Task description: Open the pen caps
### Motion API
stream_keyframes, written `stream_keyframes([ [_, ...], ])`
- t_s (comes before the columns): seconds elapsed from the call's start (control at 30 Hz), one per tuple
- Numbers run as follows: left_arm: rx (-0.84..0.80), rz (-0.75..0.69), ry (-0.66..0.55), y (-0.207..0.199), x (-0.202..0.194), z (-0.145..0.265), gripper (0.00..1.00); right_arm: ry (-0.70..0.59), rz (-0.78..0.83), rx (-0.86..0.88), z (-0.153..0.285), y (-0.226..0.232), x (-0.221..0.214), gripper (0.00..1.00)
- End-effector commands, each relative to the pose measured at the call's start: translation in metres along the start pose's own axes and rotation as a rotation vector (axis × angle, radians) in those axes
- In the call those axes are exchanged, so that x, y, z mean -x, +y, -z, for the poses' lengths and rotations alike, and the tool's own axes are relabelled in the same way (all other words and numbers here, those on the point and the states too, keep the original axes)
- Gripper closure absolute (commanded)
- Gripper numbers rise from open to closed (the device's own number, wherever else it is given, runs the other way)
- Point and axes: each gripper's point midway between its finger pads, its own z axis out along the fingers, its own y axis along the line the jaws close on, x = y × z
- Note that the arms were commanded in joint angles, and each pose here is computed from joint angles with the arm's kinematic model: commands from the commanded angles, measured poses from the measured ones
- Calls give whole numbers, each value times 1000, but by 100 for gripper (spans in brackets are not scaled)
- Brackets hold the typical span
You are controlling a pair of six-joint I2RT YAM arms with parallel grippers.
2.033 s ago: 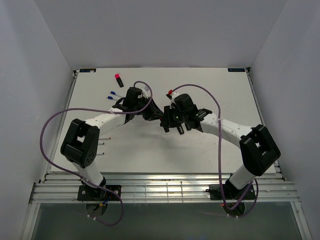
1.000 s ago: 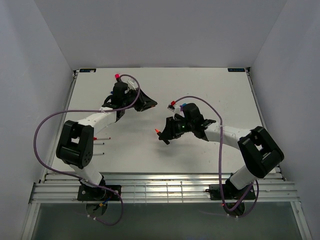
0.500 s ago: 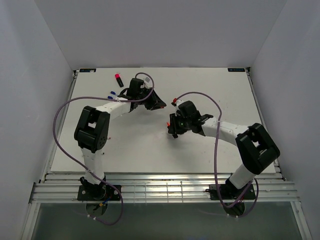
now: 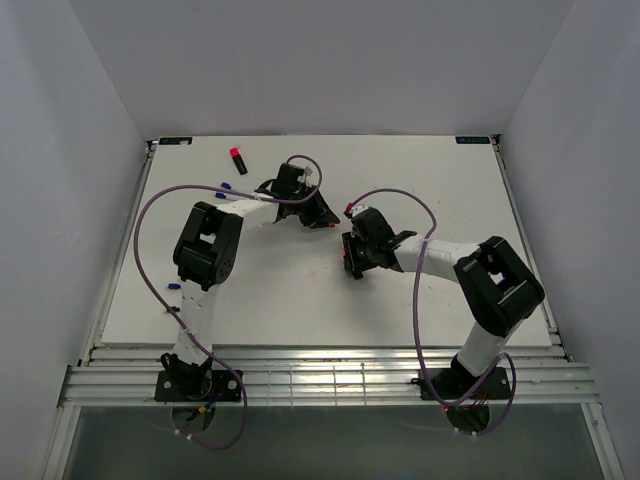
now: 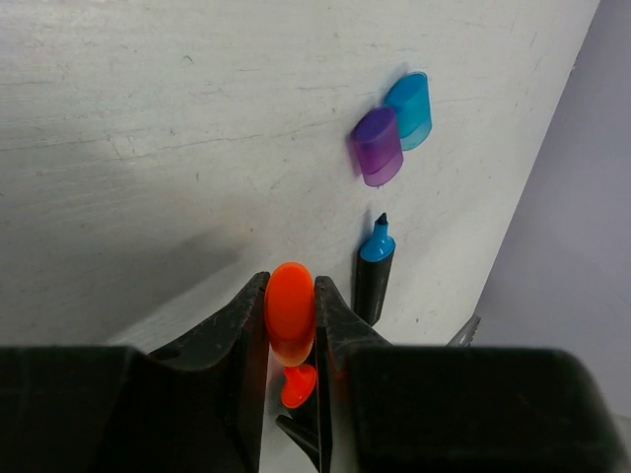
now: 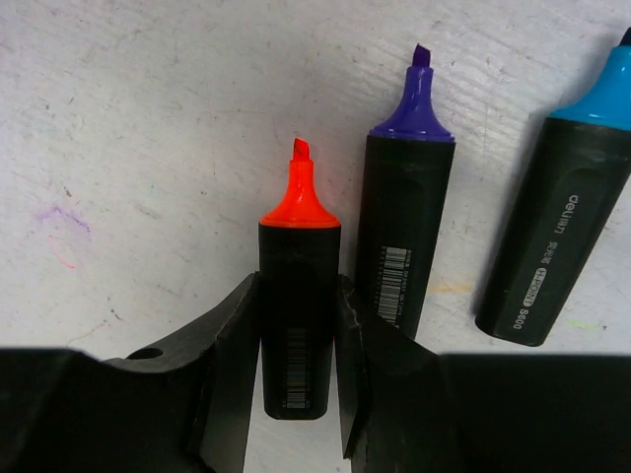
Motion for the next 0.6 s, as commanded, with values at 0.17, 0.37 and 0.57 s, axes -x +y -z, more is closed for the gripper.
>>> stream_keyframes([
  [0.17, 5, -16, -8, -8, 4, -10, 91, -14, 50, -132, -10, -22, 10, 90],
  [0.37, 18, -9, -1, -4, 6, -17, 82, -5, 64, -143, -15, -26, 10, 88],
  [0.57, 29, -9, -10, -4, 11, -20, 72, -10, 52, -144, -16, -34, 17, 86],
])
